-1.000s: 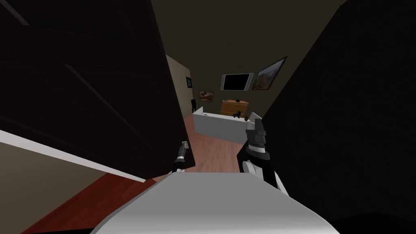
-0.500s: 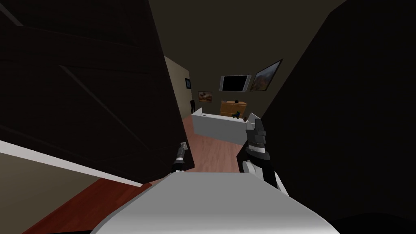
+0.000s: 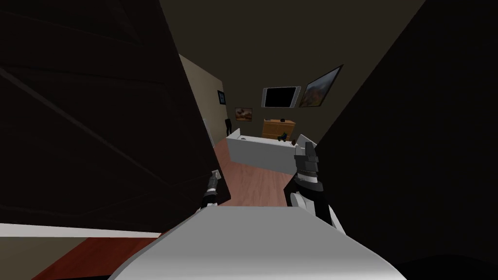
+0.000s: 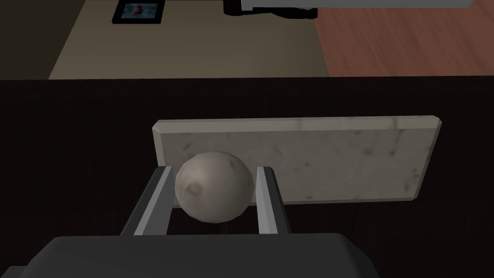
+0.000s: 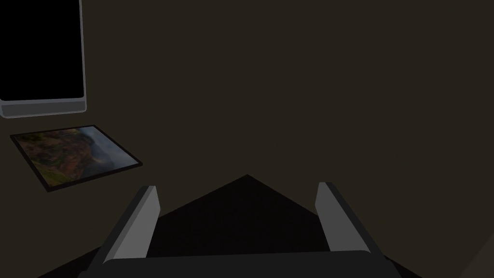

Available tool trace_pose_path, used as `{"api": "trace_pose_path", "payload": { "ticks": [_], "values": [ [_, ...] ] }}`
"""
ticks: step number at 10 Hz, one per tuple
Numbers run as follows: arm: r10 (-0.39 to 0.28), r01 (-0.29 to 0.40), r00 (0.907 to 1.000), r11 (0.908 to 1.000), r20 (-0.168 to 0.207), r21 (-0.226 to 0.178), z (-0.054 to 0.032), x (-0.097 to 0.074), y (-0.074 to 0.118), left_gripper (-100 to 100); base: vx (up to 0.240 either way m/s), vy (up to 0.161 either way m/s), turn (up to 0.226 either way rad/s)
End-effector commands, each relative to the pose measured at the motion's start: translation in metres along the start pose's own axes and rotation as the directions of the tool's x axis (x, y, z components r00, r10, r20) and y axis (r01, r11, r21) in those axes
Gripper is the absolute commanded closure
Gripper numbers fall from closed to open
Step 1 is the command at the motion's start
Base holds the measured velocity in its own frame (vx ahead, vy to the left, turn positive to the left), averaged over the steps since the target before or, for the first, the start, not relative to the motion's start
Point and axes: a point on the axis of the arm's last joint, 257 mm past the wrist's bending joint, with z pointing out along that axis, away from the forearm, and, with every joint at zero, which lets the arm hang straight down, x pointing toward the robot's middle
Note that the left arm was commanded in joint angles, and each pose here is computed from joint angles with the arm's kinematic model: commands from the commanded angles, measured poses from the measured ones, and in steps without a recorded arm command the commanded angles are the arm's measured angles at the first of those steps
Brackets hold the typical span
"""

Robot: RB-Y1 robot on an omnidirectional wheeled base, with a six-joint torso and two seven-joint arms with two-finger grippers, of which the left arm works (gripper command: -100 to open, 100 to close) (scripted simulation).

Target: Push the door open

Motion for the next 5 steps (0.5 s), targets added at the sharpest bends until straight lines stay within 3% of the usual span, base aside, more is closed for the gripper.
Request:
{"api": "trace_pose_path", "payload": {
  "ticks": [1,2,5],
  "values": [
    [0.01,-0.01,0.999,0.9999,0.044,0.009,0.0006,-0.021,-0.003,100,0.153,-0.007,-0.02],
    [0.01,-0.01,0.999,0.9999,0.044,0.009,0.0006,-0.021,-0.003,100,0.104,0.007,0.001],
    [0.015,-0.016,0.9934,0.9998,0.114,0.011,-0.0024,-0.05,-0.005,100,0.125,0.008,-0.054]
  ]
}}
